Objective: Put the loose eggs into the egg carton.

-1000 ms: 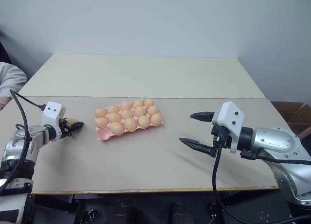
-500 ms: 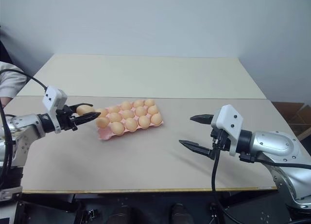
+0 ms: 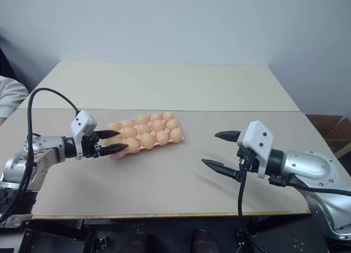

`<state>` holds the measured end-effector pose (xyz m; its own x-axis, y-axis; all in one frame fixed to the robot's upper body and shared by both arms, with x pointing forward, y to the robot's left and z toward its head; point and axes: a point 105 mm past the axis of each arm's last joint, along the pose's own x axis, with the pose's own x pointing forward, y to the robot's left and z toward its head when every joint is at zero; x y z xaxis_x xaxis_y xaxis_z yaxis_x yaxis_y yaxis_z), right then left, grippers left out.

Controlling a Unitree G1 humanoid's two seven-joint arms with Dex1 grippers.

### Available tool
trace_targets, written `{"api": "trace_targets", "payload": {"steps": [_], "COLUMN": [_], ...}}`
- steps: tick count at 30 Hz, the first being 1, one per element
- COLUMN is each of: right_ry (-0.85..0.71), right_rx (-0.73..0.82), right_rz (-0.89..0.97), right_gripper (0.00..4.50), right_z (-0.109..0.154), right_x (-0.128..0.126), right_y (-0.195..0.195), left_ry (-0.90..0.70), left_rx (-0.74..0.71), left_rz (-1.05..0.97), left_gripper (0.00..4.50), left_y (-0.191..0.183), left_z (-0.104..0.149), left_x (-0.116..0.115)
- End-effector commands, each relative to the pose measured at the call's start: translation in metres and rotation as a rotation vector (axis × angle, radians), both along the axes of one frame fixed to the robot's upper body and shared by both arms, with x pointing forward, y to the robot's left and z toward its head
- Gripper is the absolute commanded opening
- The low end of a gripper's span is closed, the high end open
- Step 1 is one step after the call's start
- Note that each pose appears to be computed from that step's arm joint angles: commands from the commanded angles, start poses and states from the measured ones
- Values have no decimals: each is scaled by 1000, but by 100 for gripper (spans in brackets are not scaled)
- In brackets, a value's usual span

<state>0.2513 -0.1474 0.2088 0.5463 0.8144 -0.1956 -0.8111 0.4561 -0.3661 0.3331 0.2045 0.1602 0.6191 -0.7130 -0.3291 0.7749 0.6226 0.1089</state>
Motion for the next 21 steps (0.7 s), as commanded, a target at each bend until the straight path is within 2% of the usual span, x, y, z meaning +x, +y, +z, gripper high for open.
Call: {"api": "trace_targets", "payload": {"steps": [1,4,7,10,13,17,21], "right_ry": [-66,-65,-64,-63,-50,-37,-36], "right_rx": [6,8,26,17,-4,3,22], "right_rz": [8,10,22,22,24,27,35], "right_gripper": [450,450,450,450,450,450,450], "right_z": [13,13,16,16,12,9,10], "right_x": [-3,-2,-3,0,4,8,11], "right_y": [2,2,3,0,-4,-7,-11], "left_ry": [-81,-122,-154,-156,-171,-185,-222], "left_rx": [13,-34,-51,-42,-46,-8,-27], "left_rz": [4,61,76,78,68,165,212], "left_gripper": [448,448,448,448,448,448,448], "left_y": [7,16,28,38,48,68,64], "left_z": [18,31,45,50,55,49,49], "left_x": [-2,-1,-12,-28,-54,-79,-98]}}
